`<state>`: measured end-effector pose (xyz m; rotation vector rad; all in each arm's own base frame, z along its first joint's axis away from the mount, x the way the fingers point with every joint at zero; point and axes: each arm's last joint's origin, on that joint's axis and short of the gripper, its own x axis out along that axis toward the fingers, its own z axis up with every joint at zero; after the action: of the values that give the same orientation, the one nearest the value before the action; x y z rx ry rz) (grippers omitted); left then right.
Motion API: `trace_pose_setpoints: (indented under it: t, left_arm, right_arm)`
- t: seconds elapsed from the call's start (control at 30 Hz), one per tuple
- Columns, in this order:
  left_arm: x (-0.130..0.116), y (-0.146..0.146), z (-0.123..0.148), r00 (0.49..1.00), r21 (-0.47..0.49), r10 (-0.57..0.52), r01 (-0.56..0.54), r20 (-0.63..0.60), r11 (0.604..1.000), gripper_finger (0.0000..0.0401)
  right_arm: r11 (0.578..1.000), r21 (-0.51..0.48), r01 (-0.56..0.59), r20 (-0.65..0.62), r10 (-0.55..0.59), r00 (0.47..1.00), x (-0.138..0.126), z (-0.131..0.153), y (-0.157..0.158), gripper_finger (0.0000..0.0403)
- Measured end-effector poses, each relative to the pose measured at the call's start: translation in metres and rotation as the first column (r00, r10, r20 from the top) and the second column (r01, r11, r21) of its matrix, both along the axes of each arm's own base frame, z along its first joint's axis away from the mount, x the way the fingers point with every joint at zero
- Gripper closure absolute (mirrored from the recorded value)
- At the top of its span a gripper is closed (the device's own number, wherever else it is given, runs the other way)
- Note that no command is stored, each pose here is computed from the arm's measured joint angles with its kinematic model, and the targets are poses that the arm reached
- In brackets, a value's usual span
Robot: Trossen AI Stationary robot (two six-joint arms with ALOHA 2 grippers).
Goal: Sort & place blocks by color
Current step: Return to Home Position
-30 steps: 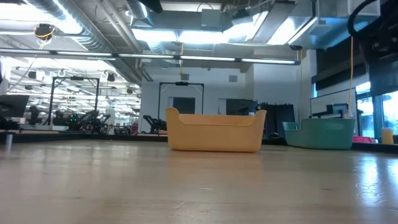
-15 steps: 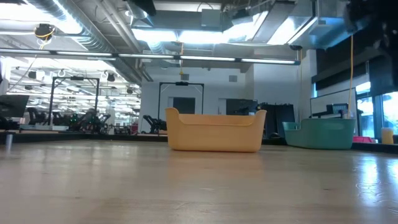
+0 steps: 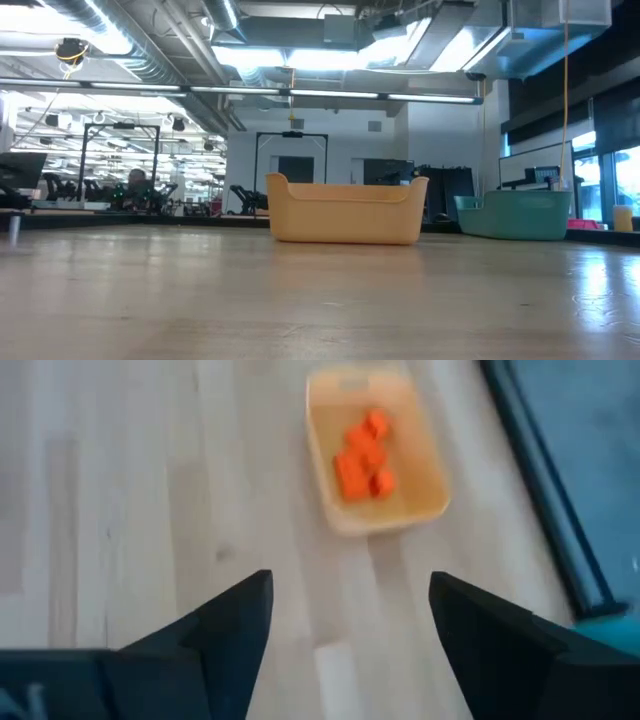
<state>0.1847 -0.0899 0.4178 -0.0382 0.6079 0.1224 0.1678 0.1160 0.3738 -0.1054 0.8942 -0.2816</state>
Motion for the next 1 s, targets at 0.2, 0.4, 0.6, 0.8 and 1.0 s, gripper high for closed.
trace_pose_setpoints:
  t: [0.2,0.4,0.6,0.8,1.0]
  left_arm:
    - [-0.051,-0.002,0.017,0.991,0.043,0.005,-0.011,0.136,0.999,0.0195]
    - [-0.076,-0.001,-0.003,0.980,0.017,0.046,-0.050,0.193,0.999,0.0195]
    - [-0.102,0.013,-0.034,0.956,-0.073,0.115,-0.099,0.269,0.992,0.0195]
    - [-0.116,0.025,-0.049,0.938,-0.119,0.112,-0.077,0.327,0.990,0.0195]
    - [-0.129,0.041,-0.063,0.910,-0.092,0.123,-0.093,0.396,0.991,0.0195]
  right_arm:
    - [0.995,0.049,-0.089,0.174,0.080,0.981,-0.054,0.021,-0.028,0.0134]
    - [0.958,0.177,-0.227,0.359,0.152,0.921,-0.095,0.015,-0.058,0.0134]
    - [0.889,0.263,-0.375,0.531,0.191,0.825,-0.125,0.010,-0.090,0.0134]
    - [0.870,0.270,-0.413,0.599,0.184,0.779,-0.148,-0.004,-0.119,0.0134]
    - [0.856,0.300,-0.422,0.633,0.152,0.759,-0.162,-0.033,-0.137,0.0134]
